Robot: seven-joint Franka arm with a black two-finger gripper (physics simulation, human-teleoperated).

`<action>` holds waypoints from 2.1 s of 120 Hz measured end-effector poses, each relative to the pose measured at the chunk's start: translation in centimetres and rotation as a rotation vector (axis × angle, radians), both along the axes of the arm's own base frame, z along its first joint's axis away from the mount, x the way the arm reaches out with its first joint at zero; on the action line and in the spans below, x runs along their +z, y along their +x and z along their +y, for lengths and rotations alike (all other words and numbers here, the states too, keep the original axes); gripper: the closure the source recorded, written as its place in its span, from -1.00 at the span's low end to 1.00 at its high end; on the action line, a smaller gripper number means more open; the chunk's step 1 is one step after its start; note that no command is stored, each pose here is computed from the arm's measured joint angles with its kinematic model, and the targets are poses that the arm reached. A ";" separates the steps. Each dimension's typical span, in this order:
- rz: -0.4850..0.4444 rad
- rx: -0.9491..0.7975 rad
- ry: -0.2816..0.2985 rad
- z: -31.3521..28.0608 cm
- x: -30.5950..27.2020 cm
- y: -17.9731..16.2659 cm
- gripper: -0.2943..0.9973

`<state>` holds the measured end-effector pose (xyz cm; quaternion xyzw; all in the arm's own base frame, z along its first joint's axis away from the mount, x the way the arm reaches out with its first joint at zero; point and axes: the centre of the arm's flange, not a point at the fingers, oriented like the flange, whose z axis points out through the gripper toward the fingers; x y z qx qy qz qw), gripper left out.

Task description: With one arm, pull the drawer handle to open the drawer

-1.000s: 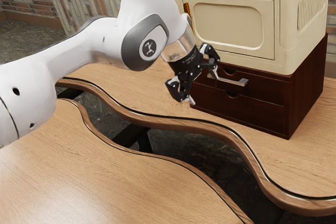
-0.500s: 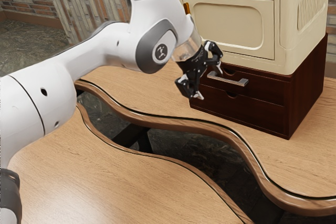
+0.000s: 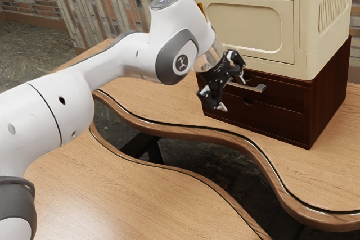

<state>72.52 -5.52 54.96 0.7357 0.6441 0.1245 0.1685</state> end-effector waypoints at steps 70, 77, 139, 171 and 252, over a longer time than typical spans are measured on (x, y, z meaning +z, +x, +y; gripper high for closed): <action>-0.037 0.022 -0.005 0.3 -1.3 1.1 -0.42; -0.041 0.022 -0.005 0.3 -1.2 1.1 -0.37; -0.003 0.020 0.006 0.4 0.2 -0.1 0.52; 0.049 0.005 0.009 -0.2 1.1 -2.7 0.64; 0.123 0.005 0.006 0.5 1.5 -10.4 0.67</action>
